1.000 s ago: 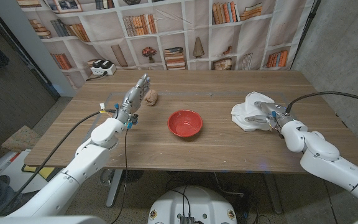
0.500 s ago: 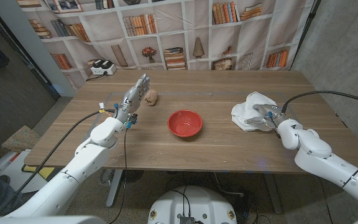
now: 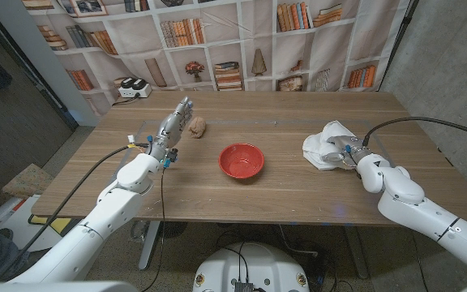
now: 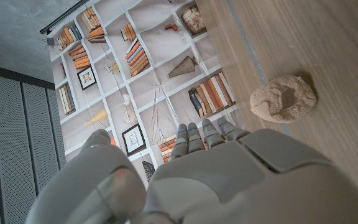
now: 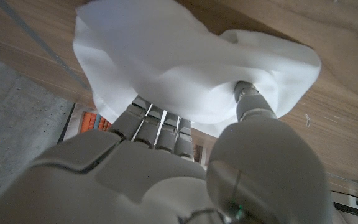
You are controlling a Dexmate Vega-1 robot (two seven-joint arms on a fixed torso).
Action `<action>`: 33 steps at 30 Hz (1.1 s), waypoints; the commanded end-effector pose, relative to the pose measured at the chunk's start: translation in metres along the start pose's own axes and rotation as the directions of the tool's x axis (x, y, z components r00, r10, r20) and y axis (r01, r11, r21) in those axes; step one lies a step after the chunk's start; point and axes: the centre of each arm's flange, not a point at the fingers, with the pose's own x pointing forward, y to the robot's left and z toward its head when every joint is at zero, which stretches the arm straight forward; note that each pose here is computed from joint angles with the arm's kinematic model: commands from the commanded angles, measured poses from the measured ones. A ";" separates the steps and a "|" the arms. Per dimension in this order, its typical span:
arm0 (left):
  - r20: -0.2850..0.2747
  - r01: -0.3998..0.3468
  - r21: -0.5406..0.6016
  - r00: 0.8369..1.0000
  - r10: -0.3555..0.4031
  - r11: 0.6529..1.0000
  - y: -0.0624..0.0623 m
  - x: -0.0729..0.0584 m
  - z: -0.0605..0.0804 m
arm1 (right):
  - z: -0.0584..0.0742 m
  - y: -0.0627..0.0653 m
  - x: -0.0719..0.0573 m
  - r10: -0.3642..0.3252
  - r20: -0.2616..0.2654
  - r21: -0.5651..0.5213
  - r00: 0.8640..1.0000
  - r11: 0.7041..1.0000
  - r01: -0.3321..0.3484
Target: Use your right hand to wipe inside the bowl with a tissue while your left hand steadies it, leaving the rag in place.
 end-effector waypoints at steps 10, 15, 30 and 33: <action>-0.003 -0.012 -0.007 1.000 0.012 1.000 0.007 0.001 -0.002 | 0.006 -0.001 0.008 -0.076 0.002 -0.034 0.997 0.997 0.076; -0.004 -0.011 -0.007 1.000 0.011 1.000 0.007 0.003 -0.002 | 0.006 -0.002 0.010 -0.095 0.001 -0.039 0.995 0.995 0.095; -0.004 -0.026 0.019 1.000 0.026 0.999 0.009 0.005 0.000 | 0.005 -0.007 0.011 -0.173 0.010 0.021 0.985 0.985 0.173; -0.004 -0.026 0.030 1.000 0.026 0.999 0.010 0.004 0.002 | 0.005 -0.008 0.010 -0.195 0.015 0.032 0.981 0.980 0.194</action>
